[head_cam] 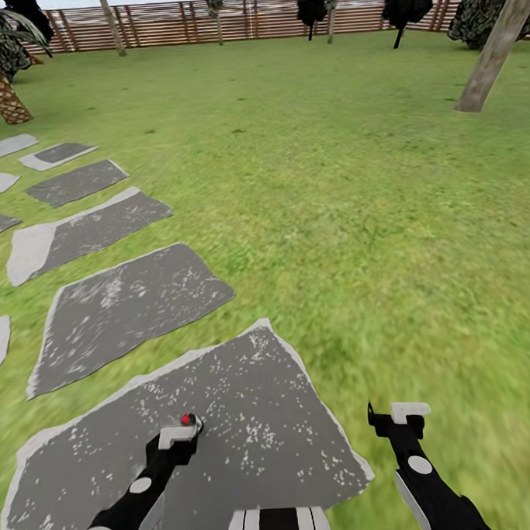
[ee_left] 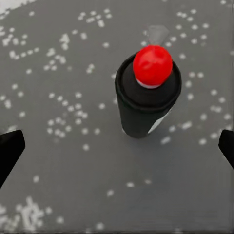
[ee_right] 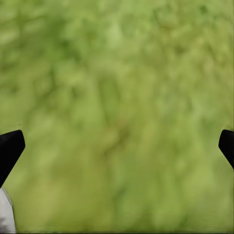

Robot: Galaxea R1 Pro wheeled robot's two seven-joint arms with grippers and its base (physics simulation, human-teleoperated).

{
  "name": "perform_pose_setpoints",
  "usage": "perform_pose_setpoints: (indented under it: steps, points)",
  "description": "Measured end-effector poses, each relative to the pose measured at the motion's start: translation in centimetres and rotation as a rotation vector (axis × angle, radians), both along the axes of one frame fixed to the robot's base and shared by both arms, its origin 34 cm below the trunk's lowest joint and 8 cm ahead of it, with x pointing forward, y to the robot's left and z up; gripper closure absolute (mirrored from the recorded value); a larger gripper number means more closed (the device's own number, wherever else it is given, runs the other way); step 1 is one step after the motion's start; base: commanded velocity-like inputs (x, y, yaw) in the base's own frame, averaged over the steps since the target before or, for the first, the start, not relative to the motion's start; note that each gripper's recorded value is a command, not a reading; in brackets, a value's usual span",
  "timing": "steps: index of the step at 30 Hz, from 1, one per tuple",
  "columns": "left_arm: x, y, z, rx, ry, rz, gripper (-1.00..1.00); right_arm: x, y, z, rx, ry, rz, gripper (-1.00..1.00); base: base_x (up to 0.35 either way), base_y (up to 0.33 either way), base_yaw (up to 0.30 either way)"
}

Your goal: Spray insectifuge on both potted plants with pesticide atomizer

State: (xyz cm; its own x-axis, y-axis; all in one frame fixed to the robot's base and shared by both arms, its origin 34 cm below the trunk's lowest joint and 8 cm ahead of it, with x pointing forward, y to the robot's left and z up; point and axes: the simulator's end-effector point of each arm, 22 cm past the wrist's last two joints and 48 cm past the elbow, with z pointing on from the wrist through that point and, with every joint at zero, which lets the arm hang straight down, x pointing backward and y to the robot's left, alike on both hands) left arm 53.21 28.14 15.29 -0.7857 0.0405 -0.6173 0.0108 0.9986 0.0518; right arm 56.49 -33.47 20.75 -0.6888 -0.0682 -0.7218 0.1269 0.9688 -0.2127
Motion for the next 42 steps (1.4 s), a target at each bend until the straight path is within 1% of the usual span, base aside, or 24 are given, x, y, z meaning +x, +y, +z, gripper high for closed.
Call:
perform_pose_setpoints:
  steps: [5,10,15,23,30,35,42]
  points:
    - [-1.2,0.0,-1.3,0.0,0.028,0.0,-1.0,-0.9,0.0,-1.4,0.0,0.028,0.0,-1.0,0.0,0.0,0.0]
    - [-1.1,0.0,-1.5,0.0,-0.009,-0.002,-1.0,-1.5,0.0,-2.4,0.0,0.048,0.0,-1.0,0.0,0.0,0.0]
    - [-1.4,-0.1,-1.6,-0.001,-0.011,-0.003,-1.0,-1.6,0.0,-2.5,0.0,0.05,0.0,-1.0,0.007,-0.001,0.0]
    - [-1.3,-0.3,-1.5,-0.004,-0.015,-0.003,-1.0,-1.6,0.0,-2.4,0.0,0.049,0.0,-1.0,0.112,-0.067,0.0]
    - [-1.3,-0.2,-1.5,-0.002,-0.016,-0.003,-1.0,-1.6,0.0,-2.5,0.0,0.05,0.0,-1.0,0.006,-0.004,0.0]
    - [-1.3,-0.2,-1.5,-0.002,-0.017,-0.003,-1.0,-1.6,0.0,-2.4,0.0,0.05,0.0,-1.0,0.146,0.0,0.0]
    - [-1.4,-0.2,-1.5,-0.002,-0.017,-0.003,-1.0,-1.6,0.0,-2.5,0.0,0.05,0.0,-1.0,0.022,0.0,0.0]
